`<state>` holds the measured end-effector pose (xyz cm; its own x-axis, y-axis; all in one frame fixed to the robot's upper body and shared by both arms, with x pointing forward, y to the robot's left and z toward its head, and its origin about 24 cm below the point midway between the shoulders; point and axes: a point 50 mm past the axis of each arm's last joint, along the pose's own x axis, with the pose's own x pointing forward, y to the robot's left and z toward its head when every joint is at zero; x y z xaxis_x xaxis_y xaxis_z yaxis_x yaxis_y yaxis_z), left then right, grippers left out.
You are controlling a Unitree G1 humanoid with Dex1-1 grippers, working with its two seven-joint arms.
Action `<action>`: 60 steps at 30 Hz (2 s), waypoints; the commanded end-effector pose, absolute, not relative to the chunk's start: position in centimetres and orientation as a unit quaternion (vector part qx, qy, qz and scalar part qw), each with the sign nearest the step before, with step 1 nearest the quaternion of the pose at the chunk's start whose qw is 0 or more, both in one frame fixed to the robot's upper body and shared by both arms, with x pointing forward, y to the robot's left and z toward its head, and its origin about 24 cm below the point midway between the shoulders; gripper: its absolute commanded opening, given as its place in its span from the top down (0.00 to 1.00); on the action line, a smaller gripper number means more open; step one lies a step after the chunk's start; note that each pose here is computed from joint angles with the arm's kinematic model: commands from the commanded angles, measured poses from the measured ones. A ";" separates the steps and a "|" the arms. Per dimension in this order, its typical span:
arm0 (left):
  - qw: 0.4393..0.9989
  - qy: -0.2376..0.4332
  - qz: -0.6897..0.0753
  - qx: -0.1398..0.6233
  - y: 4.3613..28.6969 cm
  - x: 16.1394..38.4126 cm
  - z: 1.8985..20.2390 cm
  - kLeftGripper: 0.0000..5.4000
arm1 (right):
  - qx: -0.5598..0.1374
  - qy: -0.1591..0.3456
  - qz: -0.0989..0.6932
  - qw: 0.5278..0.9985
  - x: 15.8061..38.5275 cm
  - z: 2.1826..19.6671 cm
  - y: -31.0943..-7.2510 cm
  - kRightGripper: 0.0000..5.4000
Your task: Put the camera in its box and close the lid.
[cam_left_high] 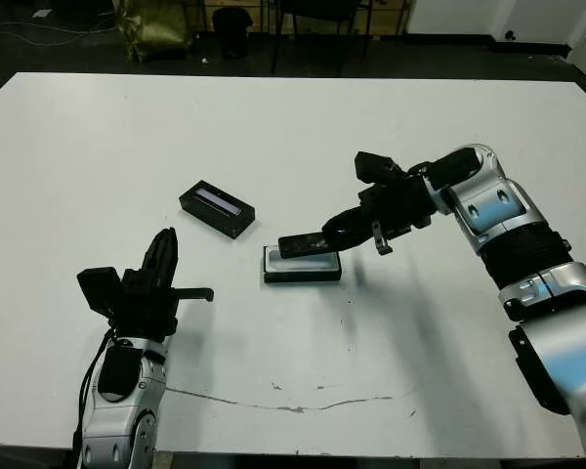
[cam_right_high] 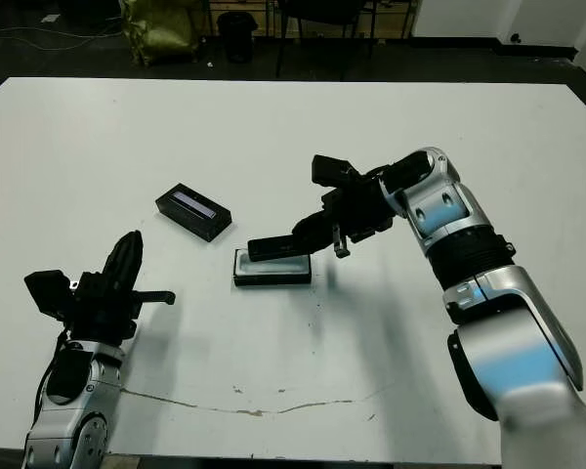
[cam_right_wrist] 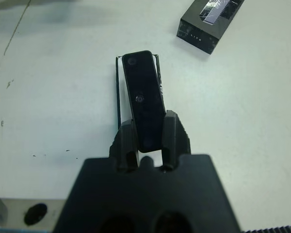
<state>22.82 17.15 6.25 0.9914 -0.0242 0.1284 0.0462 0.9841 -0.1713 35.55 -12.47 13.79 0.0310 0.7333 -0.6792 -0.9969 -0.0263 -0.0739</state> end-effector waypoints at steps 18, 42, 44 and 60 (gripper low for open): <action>0.995 -0.037 -0.011 -0.093 17.3 22.4 5.4 1.00 | -0.297 0.236 0.655 0.653 35.1 12.6 -12.4 1.00; 0.994 -0.032 -0.010 -0.103 17.4 22.3 5.4 1.00 | -0.307 0.248 0.638 0.661 34.6 11.8 -11.8 1.00; 0.994 -0.031 -0.008 -0.101 17.4 22.3 5.4 1.00 | -0.311 0.247 0.641 0.656 34.5 11.9 -11.7 1.00; 0.995 -0.035 -0.012 -0.098 17.4 22.3 5.3 1.00 | -0.314 0.264 0.649 0.640 34.1 11.5 -10.6 1.00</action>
<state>22.63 17.13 6.02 0.9940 -0.0219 0.1068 0.0427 0.9797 -0.1960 34.45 -10.87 12.42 0.0546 0.6770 -0.7340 -0.9940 -0.0327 -0.1041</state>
